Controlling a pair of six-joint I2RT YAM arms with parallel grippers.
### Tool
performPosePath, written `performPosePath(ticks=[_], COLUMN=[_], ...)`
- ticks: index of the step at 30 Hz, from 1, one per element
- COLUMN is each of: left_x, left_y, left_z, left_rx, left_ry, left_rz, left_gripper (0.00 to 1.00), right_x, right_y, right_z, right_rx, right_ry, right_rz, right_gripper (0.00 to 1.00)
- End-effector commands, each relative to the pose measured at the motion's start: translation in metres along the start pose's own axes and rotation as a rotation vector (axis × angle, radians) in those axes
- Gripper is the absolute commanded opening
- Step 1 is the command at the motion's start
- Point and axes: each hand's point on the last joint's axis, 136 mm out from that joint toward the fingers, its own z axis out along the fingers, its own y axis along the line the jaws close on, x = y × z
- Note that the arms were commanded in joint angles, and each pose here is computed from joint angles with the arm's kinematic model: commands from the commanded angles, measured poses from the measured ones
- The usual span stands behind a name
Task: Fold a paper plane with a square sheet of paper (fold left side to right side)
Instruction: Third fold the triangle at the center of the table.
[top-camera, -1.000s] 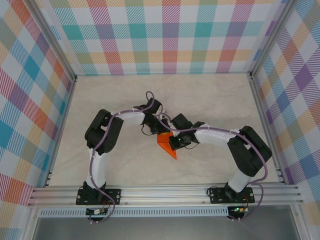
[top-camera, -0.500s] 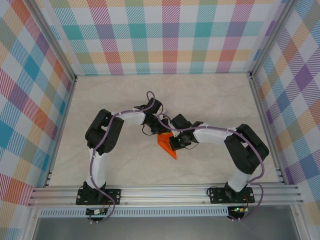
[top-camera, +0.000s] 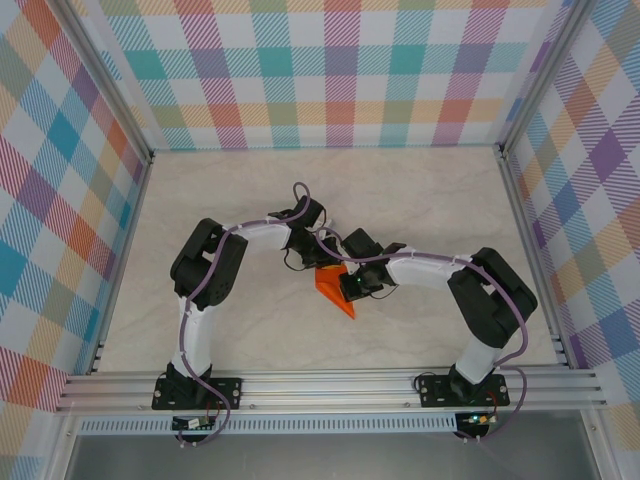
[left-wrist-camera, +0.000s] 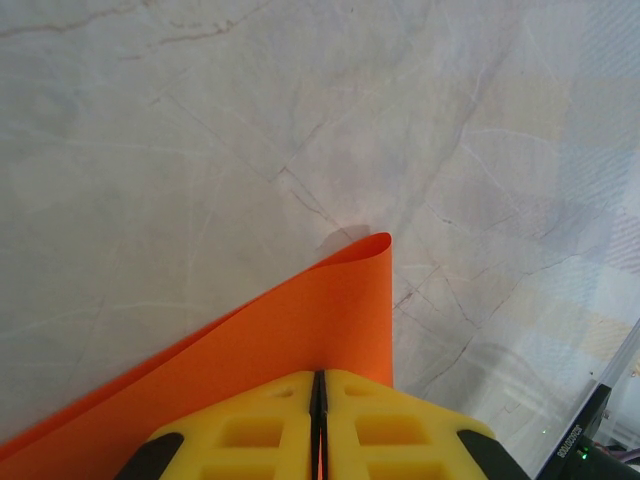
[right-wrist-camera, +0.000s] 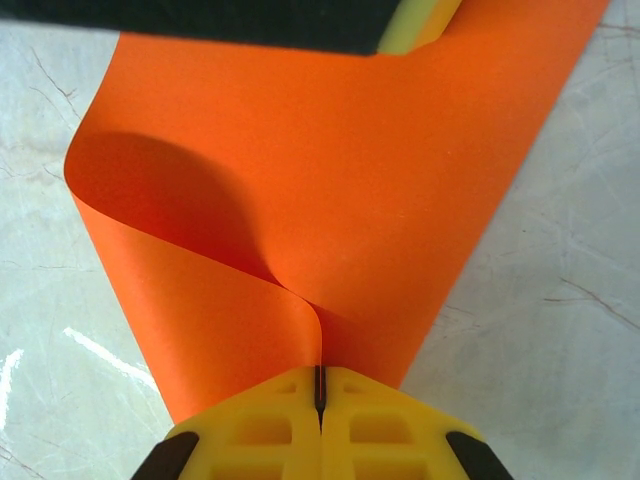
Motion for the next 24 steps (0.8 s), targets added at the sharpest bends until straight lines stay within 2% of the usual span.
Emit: performPosePath(ticks=[1, 11, 21, 24], left_x=[0.020, 0.021, 0.021, 0.020], left_y=[0.019, 0.021, 0.021, 0.016], left_z=[0.019, 0.020, 0.020, 0.016], left_rx=[-0.074, -0.081, -0.083, -0.074], left_ry=[0.061, 0.065, 0.064, 0.059], left_rz=[-0.017, -0.017, -0.016, -0.004], left_gripper=[0.10, 0.10, 0.10, 0.13], right_x=[0.006, 0.004, 0.017, 0.021], right_y=[-0.006, -0.002, -0.010, -0.013], right_z=[0.003, 0.000, 0.007, 0.010], right_rx=[0.020, 0.000, 0.026, 0.037], right_ry=[0.033, 0.020, 0.061, 0.078], right_rz=[0.024, 0.028, 0.049, 0.052], right_gripper=[0.00, 0.00, 0.00, 0.00])
